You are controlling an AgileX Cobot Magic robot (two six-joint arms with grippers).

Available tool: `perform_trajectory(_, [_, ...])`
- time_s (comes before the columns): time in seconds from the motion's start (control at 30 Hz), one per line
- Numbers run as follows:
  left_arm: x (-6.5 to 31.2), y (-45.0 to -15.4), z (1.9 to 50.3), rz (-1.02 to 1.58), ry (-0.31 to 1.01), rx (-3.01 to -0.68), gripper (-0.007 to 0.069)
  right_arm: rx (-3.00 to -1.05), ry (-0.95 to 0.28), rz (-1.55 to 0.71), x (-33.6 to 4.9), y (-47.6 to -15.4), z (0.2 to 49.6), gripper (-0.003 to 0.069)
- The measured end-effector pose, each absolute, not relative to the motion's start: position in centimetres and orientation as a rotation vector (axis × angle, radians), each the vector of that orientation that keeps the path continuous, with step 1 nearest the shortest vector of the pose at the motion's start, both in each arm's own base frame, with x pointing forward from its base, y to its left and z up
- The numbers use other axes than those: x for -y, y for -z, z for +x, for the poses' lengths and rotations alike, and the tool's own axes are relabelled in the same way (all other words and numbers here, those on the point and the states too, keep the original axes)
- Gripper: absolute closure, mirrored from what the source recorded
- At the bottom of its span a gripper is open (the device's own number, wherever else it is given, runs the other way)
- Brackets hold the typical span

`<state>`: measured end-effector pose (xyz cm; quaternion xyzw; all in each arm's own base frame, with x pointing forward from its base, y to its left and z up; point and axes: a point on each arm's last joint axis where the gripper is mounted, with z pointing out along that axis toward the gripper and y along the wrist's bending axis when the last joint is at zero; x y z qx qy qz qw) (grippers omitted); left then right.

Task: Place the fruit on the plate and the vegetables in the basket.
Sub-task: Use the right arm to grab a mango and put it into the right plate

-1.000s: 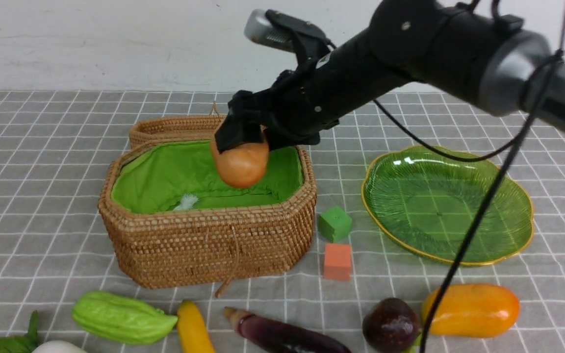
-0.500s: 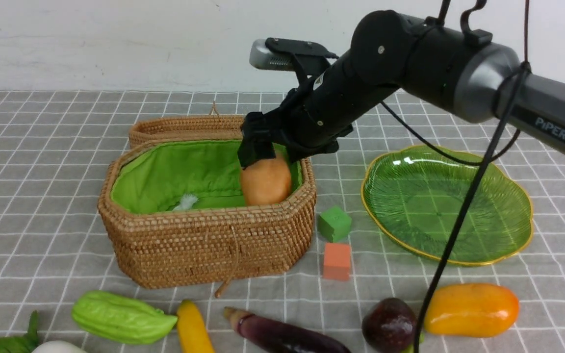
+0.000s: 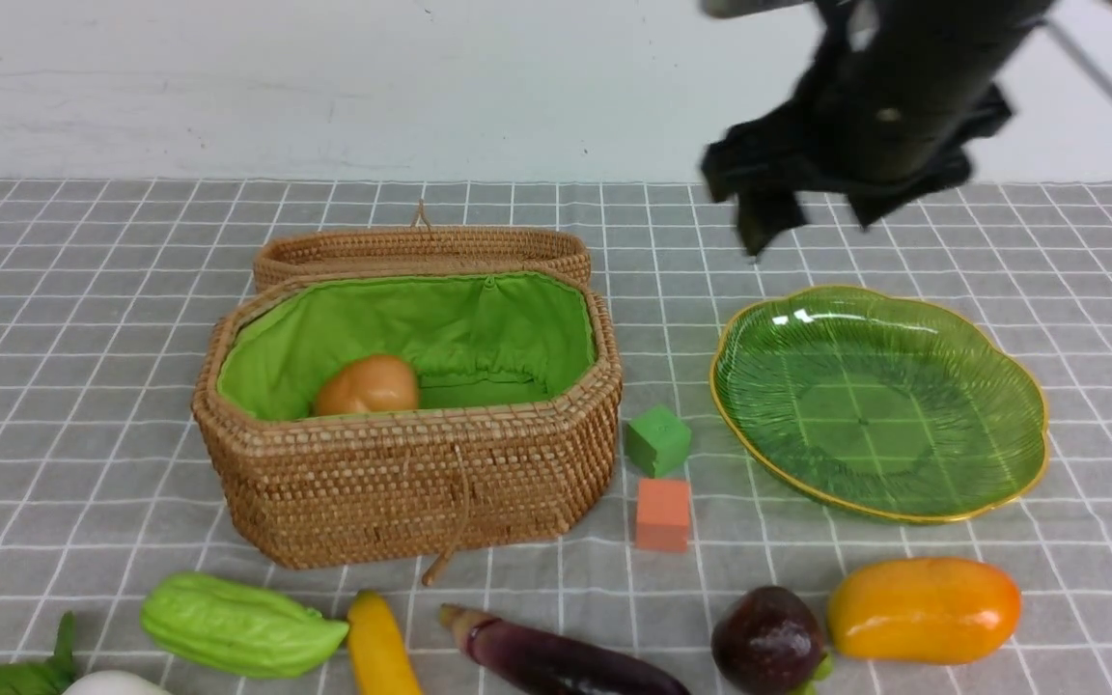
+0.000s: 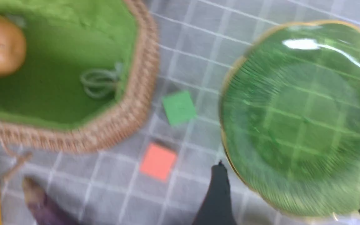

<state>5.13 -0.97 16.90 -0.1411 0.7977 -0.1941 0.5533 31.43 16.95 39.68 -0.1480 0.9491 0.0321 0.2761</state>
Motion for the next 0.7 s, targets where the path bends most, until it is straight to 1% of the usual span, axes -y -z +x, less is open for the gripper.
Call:
perform_trajectory(0.1, [1.0,-16.9,5.1,-0.333,0.459,-1.885,0.0386,-2.589,-0.084,-0.367,-15.8,-39.2,29.4,0.0123])
perform_trajectory(0.17, [1.0,-16.9,5.1,-0.333,0.459,-1.885,0.0386,-2.669,-0.075,-0.302,-14.5,-37.4,27.4,0.0127])
perform_trajectory(0.2, [1.0,-16.9,5.1,-0.333,0.459,-1.885,0.0386,-2.715,-0.069,-0.261,-14.0,-36.0,26.6,0.0127])
perform_trajectory(0.23, [1.0,-16.9,5.1,-0.333,0.459,-1.885,0.0386,-2.713,-0.074,-0.252,-13.8,-36.0,26.3,0.0127])
perform_trajectory(0.3, [1.0,-16.9,5.1,-0.333,0.459,-1.885,0.0386,-2.782,-0.077,-0.126,-12.6,-33.2,24.6,0.0127])
perform_trajectory(0.33, [1.0,-16.9,5.1,-0.333,0.459,-1.885,0.0386,-2.821,-0.080,-0.029,-11.8,-31.5,23.7,0.0127])
perform_trajectory(0.37, [1.0,-16.9,5.1,-0.333,0.459,-1.885,0.0386,-2.815,-0.089,-0.012,-11.7,-31.4,23.5,0.0127])
perform_trajectory(0.4, [1.0,-16.9,5.1,-0.333,0.459,-1.885,0.0386,-2.838,-0.100,0.061,-11.3,-30.2,22.9,0.0127])
perform_trajectory(0.43, [1.0,-16.9,5.1,-0.333,0.459,-1.885,0.0386,-2.836,-0.153,0.235,-10.6,-29.0,22.0,0.0127])
perform_trajectory(0.47, [1.0,-16.9,5.1,-0.333,0.459,-1.885,0.0386,-2.834,-0.155,0.256,-10.4,-28.9,21.9,0.0127])
perform_trajectory(0.53, [1.0,-16.9,5.1,-0.333,0.459,-1.885,0.0386,-2.815,-0.218,0.586,-9.3,-26.7,20.9,0.0127])
perform_trajectory(0.67, [1.0,-16.9,5.1,-0.333,0.459,-1.885,0.0386,-2.733,-0.263,0.941,-8.0,-24.9,20.8,0.0127])
perform_trajectory(0.7, [1.0,-16.9,5.1,-0.333,0.459,-1.885,0.0386,-2.695,-0.287,0.997,-7.7,-24.6,21.0,0.0127])
